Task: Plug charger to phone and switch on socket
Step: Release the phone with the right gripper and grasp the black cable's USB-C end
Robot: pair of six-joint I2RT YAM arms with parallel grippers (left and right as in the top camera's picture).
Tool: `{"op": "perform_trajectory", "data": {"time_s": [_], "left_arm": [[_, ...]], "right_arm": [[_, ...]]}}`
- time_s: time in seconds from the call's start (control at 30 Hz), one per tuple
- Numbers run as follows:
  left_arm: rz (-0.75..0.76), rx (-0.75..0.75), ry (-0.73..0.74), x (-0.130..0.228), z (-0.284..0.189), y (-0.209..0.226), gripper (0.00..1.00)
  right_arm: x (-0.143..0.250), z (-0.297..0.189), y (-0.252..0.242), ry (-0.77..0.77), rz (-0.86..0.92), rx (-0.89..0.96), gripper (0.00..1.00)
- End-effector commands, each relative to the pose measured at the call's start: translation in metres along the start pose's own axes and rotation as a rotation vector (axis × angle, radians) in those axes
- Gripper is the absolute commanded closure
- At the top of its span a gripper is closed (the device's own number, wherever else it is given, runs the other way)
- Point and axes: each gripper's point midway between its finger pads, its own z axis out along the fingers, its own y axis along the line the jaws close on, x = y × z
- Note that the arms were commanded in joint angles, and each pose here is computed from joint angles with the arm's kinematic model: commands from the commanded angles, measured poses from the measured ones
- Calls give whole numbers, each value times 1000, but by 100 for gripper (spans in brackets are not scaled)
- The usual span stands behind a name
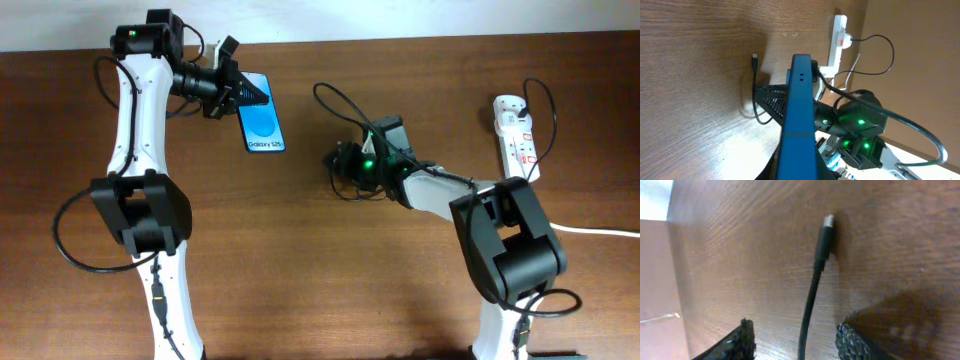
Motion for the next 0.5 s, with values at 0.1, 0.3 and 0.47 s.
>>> {"op": "perform_trajectory", "data": {"time_s": [0.1, 0.3, 0.47], "left_arm": [[42, -15, 22, 7, 10, -12, 100], [49, -25, 30, 9, 14, -13, 100], [49, -25, 30, 9, 14, -13, 100]], "right_arm": [[-2, 19, -26, -64, -7, 100, 60], [-14, 17, -32, -131, -14, 136, 74], [-21, 19, -23, -162, -32, 96, 73]]}}
